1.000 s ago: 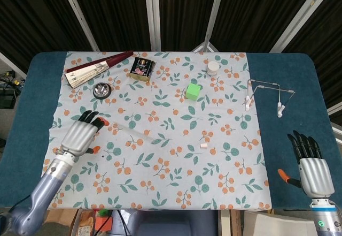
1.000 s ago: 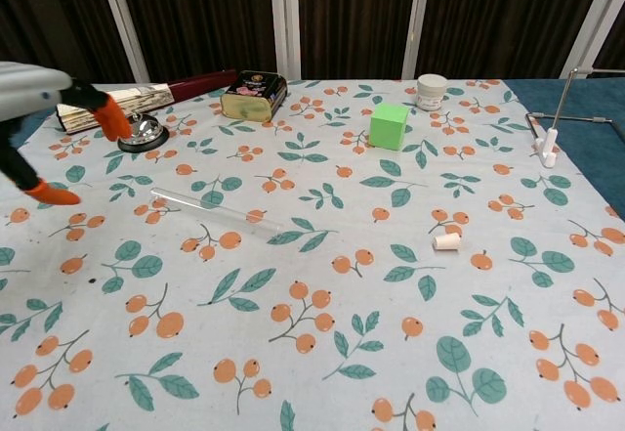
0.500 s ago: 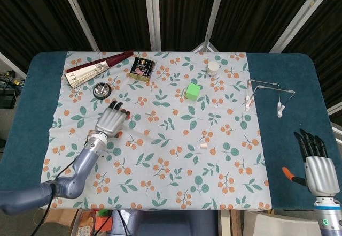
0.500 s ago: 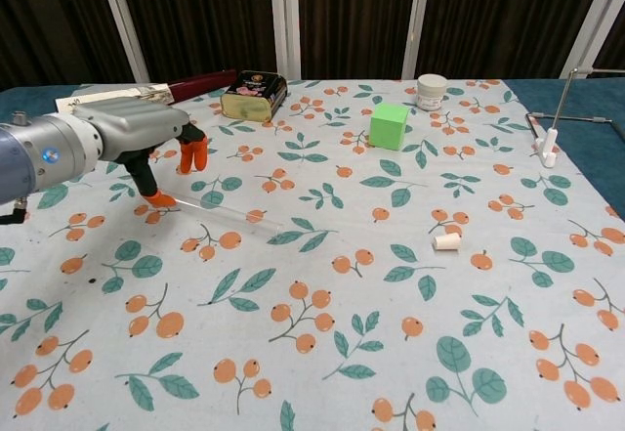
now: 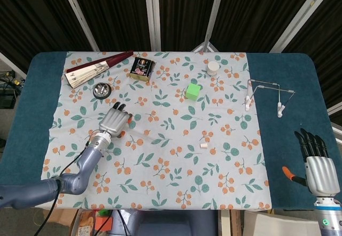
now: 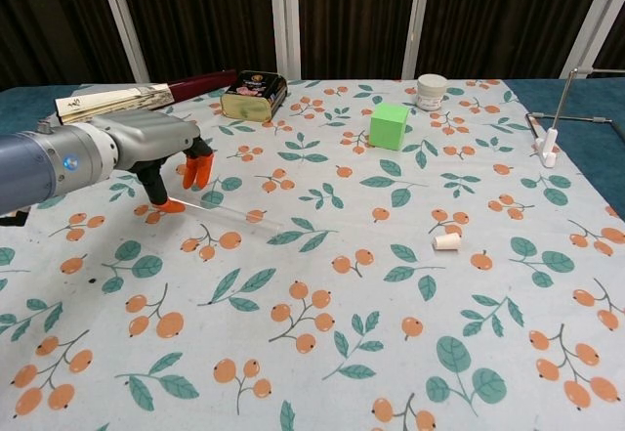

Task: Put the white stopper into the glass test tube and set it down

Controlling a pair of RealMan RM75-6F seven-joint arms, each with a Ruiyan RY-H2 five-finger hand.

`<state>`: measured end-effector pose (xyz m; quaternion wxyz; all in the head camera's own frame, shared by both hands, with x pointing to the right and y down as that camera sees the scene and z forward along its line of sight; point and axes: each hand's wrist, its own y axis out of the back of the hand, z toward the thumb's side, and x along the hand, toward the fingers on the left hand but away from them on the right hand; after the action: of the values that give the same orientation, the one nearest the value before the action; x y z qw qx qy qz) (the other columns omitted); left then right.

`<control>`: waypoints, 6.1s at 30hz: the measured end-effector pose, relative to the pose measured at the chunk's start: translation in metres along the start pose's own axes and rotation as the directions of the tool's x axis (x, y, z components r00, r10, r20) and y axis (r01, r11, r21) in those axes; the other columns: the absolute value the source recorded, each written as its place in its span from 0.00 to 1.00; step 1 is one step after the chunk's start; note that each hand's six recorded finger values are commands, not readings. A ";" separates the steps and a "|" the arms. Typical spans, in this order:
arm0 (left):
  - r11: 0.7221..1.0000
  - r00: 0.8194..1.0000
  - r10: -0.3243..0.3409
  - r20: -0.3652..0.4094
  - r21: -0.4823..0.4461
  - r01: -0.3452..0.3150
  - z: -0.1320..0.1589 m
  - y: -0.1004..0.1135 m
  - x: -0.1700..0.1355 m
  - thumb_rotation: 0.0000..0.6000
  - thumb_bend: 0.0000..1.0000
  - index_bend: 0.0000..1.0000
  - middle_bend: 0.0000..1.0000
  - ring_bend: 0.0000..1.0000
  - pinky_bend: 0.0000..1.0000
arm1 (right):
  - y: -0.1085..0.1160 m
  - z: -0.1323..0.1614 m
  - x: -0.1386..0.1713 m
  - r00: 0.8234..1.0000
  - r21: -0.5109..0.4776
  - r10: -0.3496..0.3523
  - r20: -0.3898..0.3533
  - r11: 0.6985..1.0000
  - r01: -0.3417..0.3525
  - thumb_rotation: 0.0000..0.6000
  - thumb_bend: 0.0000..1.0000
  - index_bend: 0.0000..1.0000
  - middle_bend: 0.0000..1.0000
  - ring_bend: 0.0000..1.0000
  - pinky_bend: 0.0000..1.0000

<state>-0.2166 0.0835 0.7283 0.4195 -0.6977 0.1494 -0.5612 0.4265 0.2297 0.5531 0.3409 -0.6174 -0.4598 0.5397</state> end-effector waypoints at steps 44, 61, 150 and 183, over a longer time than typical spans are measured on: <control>0.998 0.999 -0.030 0.028 0.049 0.028 0.013 -0.011 0.009 1.00 0.54 0.55 0.63 0.16 0.07 | 0.000 0.001 0.000 1.000 -0.011 -0.009 0.006 1.000 0.009 1.00 0.23 0.00 0.00 0.00 0.00; 0.992 0.991 0.116 0.072 -0.060 -0.111 0.020 0.005 -0.003 1.00 0.56 0.60 0.67 0.18 0.07 | -0.001 0.004 0.000 1.000 -0.006 -0.005 -0.007 1.000 0.005 1.00 0.23 0.00 0.00 0.00 0.00; 0.891 0.915 0.391 0.098 -0.291 -0.350 -0.037 0.125 -0.076 1.00 0.56 0.61 0.67 0.18 0.07 | -0.180 0.171 -0.128 0.905 0.105 0.392 -0.167 0.920 -0.379 1.00 0.34 0.52 0.15 0.00 0.00; 0.891 0.920 0.382 0.093 -0.299 -0.340 -0.044 0.119 -0.073 1.00 0.56 0.61 0.67 0.18 0.07 | -0.184 0.177 -0.128 0.911 0.117 0.377 -0.169 0.925 -0.362 1.00 0.43 0.67 0.21 0.00 0.00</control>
<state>-0.2491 0.0431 0.5918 0.4248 -0.7493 0.3220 -0.3930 0.2167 0.1596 0.7347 0.2999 -0.7267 -0.2774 0.5523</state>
